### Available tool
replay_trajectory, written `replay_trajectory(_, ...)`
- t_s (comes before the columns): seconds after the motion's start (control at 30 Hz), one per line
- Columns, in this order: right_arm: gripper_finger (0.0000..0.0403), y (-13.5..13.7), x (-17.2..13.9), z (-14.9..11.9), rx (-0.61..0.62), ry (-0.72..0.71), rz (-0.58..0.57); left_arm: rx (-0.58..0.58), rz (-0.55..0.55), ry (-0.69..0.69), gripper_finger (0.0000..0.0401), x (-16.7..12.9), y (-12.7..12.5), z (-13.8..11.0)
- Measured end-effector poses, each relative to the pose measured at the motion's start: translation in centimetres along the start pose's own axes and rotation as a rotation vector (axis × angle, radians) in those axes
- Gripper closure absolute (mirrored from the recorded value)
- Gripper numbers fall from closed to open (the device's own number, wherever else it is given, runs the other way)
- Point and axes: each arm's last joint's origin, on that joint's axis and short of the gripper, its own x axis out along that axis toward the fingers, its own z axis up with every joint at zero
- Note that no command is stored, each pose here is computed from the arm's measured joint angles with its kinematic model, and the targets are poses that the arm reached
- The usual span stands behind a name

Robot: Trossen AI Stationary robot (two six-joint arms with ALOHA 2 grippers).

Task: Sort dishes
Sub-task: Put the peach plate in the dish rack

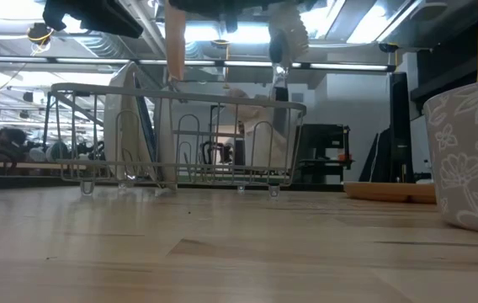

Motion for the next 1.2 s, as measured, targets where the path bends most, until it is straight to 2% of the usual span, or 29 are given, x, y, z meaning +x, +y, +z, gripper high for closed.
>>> replay_trajectory(0.2,0.0391,1.2,0.0,0.3,-0.005,-0.003,-0.011,-0.003,-0.003,0.006,0.0311,0.0,0.0,-0.1)
replay_trajectory(0.33,0.0391,3.9,-0.1,0.5,-0.017,0.000,-0.018,0.002,-0.010,0.018,0.0311,0.0,-0.1,-0.2)
replay_trajectory(0.53,0.0391,8.3,-0.6,0.6,-0.034,0.028,-0.118,-0.002,-0.011,0.021,0.0311,0.0,-0.1,-0.2)
replay_trajectory(0.67,0.0391,9.9,-1.0,-0.1,-0.006,0.104,-0.161,-0.003,-0.011,0.020,0.0311,0.0,-0.1,-0.2)
replay_trajectory(0.87,0.0391,10.1,-0.1,-2.9,0.023,0.224,-0.201,-0.004,-0.010,0.020,0.0311,0.0,-0.1,-0.2)
replay_trajectory(1.2,0.0391,7.2,0.8,-6.0,0.024,0.294,-0.241,-0.008,-0.010,0.020,0.0311,0.0,-0.1,-0.2)
